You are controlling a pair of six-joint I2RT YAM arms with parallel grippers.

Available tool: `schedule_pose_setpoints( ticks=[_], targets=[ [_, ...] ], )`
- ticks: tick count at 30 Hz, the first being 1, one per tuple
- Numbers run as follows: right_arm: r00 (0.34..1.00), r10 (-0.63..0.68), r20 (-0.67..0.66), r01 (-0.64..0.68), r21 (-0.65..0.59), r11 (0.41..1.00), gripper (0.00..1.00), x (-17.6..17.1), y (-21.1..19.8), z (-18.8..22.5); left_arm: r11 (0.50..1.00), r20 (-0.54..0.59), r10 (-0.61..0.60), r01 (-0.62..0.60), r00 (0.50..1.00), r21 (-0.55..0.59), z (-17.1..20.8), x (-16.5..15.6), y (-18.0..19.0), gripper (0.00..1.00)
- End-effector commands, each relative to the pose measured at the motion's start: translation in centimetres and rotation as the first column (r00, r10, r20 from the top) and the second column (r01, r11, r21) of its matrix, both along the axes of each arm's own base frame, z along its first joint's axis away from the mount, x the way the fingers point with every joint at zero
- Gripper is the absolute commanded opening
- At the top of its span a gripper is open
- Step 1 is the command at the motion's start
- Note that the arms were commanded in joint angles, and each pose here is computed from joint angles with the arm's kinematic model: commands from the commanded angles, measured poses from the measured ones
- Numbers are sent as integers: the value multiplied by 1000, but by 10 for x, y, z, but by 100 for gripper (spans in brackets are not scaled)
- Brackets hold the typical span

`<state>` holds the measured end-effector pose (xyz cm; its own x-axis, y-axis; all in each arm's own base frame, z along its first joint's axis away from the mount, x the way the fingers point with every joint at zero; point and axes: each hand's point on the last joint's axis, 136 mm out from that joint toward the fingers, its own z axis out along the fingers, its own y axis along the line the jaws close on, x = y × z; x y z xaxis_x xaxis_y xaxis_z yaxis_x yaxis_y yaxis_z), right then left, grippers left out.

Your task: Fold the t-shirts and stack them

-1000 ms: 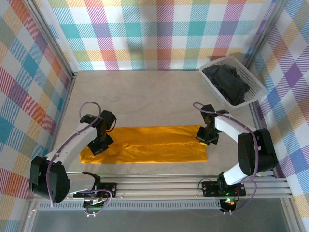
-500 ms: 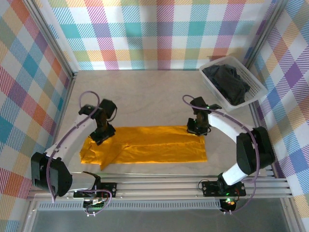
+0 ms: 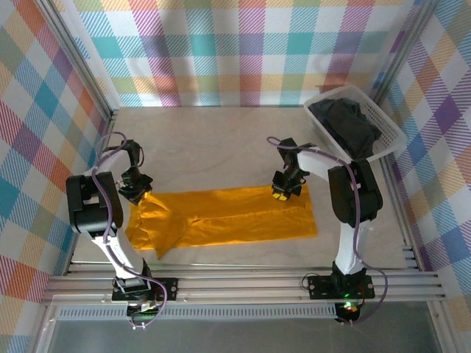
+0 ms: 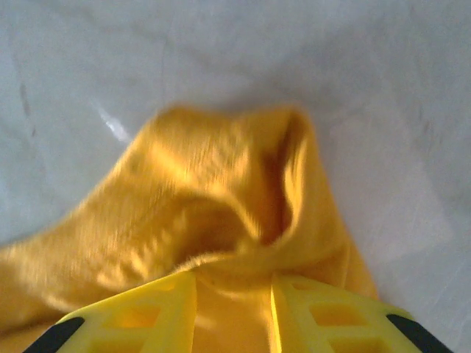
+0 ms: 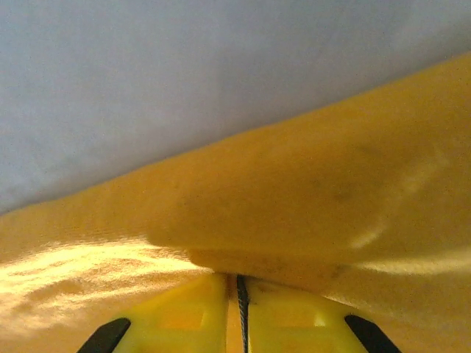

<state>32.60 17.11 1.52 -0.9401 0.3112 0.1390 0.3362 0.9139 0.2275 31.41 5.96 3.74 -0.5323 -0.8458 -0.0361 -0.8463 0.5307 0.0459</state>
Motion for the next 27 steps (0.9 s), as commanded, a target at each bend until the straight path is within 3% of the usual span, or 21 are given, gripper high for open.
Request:
schedule_pose_setpoints(
  ticks=[1,6,9,12,14,17,20,22,24,27],
  targets=[
    [993,-85,-80,77,-88,993,14,9,-35,-27,997,116,-34,41,993,-65,-2,42,-2,33],
    [990,-122,-67,117,-67,991,14,49,-48,-30,995,88,-11,19,996,-93,-28,65,-1,21],
    [993,-110,-35,108,-52,993,14,78,-47,-27,992,84,4,7,996,-127,-40,88,-4,20],
    [998,-63,17,64,-24,998,14,105,-40,-14,994,118,-8,20,993,-107,-29,112,-1,20],
    [996,-33,86,35,-25,999,16,118,-37,5,999,157,-36,40,987,-27,-2,120,5,25],
    [971,13,238,-10,-15,1000,24,131,-33,44,990,244,-111,85,963,116,55,118,3,42],
    [933,60,355,-61,-6,998,33,128,-25,81,981,353,-188,161,917,104,86,106,-34,46],
    [906,87,415,-109,28,994,39,121,-15,100,959,455,-265,281,850,32,92,105,-75,47],
    [885,97,455,-167,116,979,45,110,3,116,905,533,-311,417,787,-87,81,101,-123,49],
    [864,102,493,-268,280,922,49,91,35,139,832,518,-372,524,771,-182,52,88,-161,51]
  ],
)
